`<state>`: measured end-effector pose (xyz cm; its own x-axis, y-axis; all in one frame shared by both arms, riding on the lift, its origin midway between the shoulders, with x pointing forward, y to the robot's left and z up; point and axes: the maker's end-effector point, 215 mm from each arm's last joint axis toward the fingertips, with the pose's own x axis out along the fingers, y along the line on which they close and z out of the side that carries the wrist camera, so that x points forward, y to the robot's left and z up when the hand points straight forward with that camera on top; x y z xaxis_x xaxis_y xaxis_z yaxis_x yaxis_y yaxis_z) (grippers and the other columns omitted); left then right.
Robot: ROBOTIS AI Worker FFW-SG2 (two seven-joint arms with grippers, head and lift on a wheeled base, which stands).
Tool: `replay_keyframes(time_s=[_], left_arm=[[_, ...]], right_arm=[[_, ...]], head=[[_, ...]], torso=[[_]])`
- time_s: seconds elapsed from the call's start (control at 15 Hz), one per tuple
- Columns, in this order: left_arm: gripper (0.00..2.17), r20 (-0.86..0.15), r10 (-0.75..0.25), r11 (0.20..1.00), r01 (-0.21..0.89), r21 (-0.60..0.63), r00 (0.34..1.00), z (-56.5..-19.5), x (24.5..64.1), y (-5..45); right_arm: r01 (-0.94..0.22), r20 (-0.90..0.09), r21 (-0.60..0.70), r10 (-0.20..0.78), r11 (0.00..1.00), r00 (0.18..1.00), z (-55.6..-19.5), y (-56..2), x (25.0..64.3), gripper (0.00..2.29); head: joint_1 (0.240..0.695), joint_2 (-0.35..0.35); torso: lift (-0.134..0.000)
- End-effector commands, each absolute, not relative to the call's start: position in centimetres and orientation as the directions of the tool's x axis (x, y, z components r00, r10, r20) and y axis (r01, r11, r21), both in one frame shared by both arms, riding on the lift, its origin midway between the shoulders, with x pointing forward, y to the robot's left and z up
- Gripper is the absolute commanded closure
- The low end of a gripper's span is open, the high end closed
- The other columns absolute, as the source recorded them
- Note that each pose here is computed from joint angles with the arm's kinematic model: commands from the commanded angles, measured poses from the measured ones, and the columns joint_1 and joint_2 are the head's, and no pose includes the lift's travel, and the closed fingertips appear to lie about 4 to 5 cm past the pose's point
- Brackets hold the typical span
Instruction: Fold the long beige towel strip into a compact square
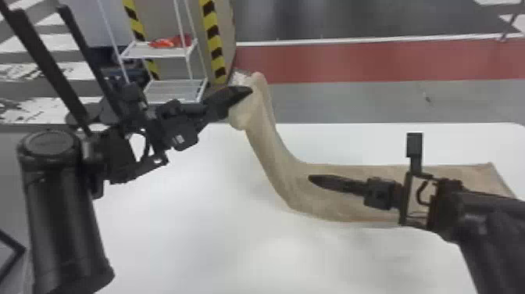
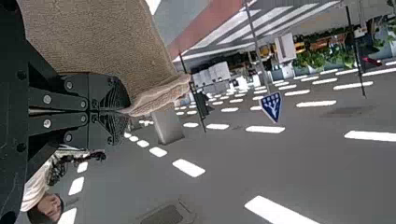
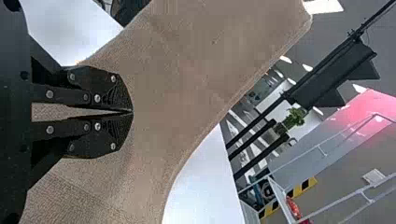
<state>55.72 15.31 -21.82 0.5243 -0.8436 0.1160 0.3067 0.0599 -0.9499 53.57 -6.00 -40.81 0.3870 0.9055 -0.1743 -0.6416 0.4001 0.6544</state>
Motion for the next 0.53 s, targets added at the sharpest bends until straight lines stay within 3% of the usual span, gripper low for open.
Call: replay_keyframes(time_s=[0.0, 0.2, 0.33, 0.47], left_arm=[[1.67, 0.064, -0.858, 0.089, 0.27, -0.959, 0.51, -23.9, 55.3, 13.7], [1.67, 0.005, -0.868, 0.125, 0.229, -0.965, 0.496, -26.2, 55.0, 11.6], [1.67, -0.07, -0.877, 0.182, 0.195, -0.964, 0.476, -28.5, 54.4, 10.4], [1.67, -0.15, -0.882, 0.245, 0.163, -0.956, 0.447, -31.0, 53.6, 9.2]], right_arm=[[-0.633, -0.157, 0.644, 0.884, 0.43, 0.44, -39.3, -8.0, 53.1, 0.0], [-0.568, -0.155, 0.603, 0.781, 0.56, 0.605, -38.5, -15.3, 54.1, 0.03], [-0.476, -0.173, 0.525, 0.636, 0.706, 0.752, -37.8, -24.0, 54.9, 0.04], [-0.397, -0.169, 0.428, 0.504, 0.812, 0.847, -36.6, -31.0, 54.8, 0.05]], head=[[0.688, 0.104], [0.695, 0.038], [0.695, -0.013], [0.695, -0.075]], torso=[[-0.124], [-0.124], [-0.124], [-0.124]])
